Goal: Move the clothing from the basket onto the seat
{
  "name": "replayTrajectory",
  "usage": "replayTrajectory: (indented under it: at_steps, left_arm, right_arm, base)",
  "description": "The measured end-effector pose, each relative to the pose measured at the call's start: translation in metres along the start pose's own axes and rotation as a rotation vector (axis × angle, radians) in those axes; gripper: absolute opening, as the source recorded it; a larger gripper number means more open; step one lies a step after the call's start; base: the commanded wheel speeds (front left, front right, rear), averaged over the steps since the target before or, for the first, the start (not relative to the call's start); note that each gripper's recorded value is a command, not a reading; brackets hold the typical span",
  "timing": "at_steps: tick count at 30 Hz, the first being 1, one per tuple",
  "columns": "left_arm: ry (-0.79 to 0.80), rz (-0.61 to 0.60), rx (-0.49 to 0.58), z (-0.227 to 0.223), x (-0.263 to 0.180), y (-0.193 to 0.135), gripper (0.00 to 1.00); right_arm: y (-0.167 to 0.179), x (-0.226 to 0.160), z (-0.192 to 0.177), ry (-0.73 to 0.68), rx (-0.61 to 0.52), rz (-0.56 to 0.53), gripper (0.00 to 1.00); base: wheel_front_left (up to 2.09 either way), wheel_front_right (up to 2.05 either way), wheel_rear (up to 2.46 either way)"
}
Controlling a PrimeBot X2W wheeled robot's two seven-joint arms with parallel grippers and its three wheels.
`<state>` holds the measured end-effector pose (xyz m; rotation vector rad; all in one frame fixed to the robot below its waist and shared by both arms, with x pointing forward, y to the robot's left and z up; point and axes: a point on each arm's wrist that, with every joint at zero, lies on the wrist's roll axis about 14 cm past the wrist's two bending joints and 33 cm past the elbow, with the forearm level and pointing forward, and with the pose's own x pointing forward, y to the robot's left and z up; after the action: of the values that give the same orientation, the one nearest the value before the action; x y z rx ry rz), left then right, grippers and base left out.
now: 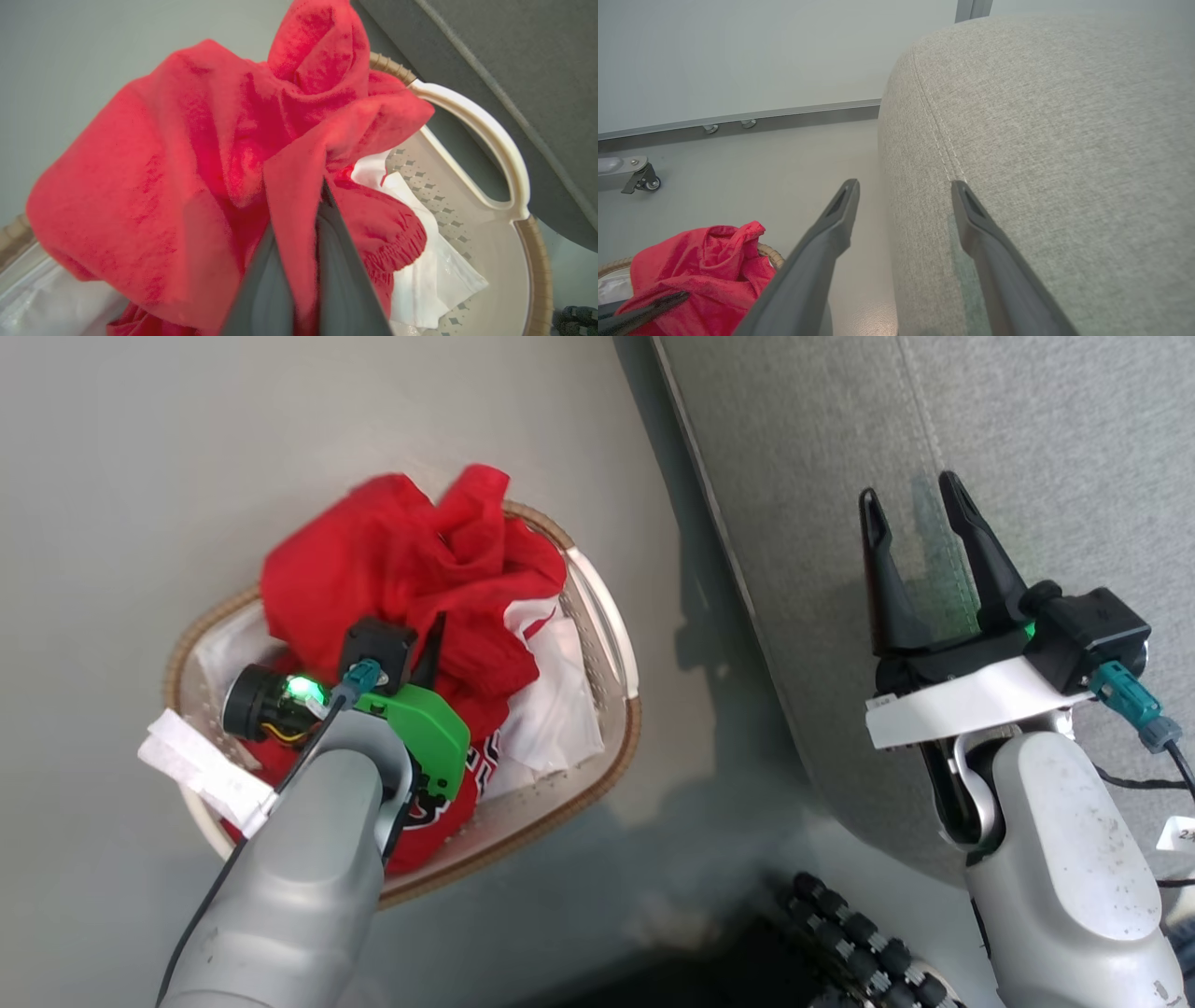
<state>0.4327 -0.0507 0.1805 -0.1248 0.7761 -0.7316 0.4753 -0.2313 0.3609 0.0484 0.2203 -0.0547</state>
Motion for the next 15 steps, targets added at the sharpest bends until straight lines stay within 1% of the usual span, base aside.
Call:
replayTrajectory:
  at_steps: [6, 11, 15]
  left_arm:
    - [-0.12, 0.029, 0.046, 0.047, -0.026, 0.0, 0.0]
    - [-0.235, 0.056, 0.137, 0.094, -0.056, 0.0, 0.0]
    - [-0.352, 0.073, 0.211, 0.141, -0.085, -0.007, 0.0]
  right_arm:
    - [0.002, -0.01, 0.019, -0.031, -0.029, 0.002, 1.0]
    - [0.011, -0.022, 0.039, -0.074, -0.043, 0.023, 1.0]
    - [0.02, -0.039, 0.052, -0.097, -0.049, 0.044, 1.0]
  base:
    - [0.0, 0.0, 0.0]
    - [0.0, 0.0, 0.0]
    - [0.0, 0.0, 0.0]
